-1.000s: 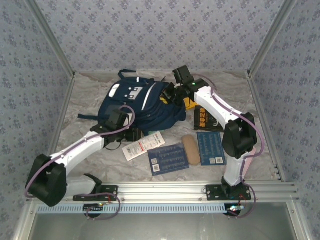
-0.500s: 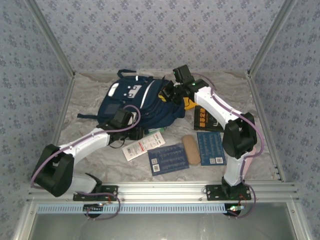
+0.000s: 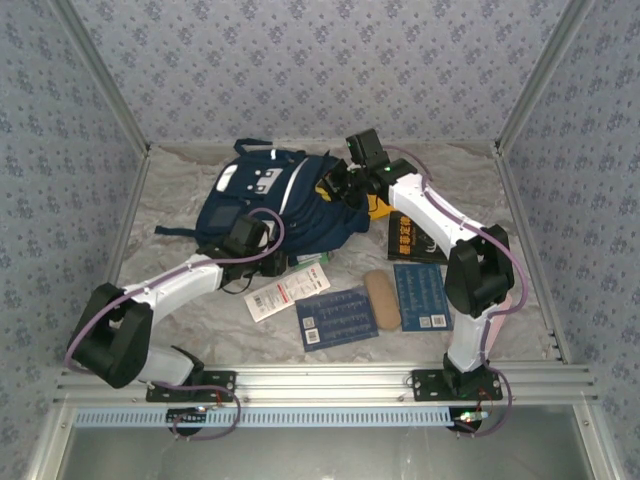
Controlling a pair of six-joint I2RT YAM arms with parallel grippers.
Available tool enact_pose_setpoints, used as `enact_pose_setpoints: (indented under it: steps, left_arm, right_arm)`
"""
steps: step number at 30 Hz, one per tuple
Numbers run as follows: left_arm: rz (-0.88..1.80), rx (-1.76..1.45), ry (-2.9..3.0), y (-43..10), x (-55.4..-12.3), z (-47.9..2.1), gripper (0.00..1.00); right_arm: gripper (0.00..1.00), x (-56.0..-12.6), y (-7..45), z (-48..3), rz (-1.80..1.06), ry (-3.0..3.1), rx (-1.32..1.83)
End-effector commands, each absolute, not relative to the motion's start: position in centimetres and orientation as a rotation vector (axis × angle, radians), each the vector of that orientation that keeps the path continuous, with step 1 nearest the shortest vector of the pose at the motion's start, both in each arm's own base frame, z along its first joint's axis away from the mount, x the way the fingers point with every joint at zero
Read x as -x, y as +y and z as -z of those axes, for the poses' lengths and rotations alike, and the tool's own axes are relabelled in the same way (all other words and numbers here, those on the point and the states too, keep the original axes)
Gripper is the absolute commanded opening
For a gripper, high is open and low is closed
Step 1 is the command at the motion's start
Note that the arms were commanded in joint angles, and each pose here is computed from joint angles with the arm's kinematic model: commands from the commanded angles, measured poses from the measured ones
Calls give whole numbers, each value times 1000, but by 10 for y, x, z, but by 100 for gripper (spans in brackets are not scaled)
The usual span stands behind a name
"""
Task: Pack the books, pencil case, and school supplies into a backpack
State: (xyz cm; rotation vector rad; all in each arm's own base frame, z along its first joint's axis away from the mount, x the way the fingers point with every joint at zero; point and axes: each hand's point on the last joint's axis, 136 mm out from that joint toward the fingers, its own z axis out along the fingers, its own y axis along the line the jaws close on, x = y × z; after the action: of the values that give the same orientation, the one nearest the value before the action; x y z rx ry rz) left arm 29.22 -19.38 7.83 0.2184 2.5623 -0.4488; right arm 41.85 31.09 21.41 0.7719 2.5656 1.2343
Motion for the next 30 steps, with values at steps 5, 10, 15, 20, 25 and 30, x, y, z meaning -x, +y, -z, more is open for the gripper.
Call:
enact_pose_setpoints:
  steps: [5,10,15,20,25,30]
  left_arm:
    - [432,-195,2445,-204,-318,-99,26]
    - [392,-146,2427,-199,-324,-101,19]
    - [415,-137,2418,-201,-324,-104,13]
    - [445,-131,2423,-202,-315,-105,7]
    - [492,-114,2429,-201,-305,-110,3]
    - [576,-91,2416,-204,-296,-121,2]
  right_arm:
    - [0,-410,328,-243,-1384,2527,-718]
    - [0,-408,329,-241,-1378,2531,-720]
    - [0,-407,327,-236,-1359,2541,-736]
    - [0,-404,325,-230,-1332,2551,-737]
    - [0,-403,323,-223,-1294,2559,-733]
    - [0,-399,326,-215,-1256,2574,-717]
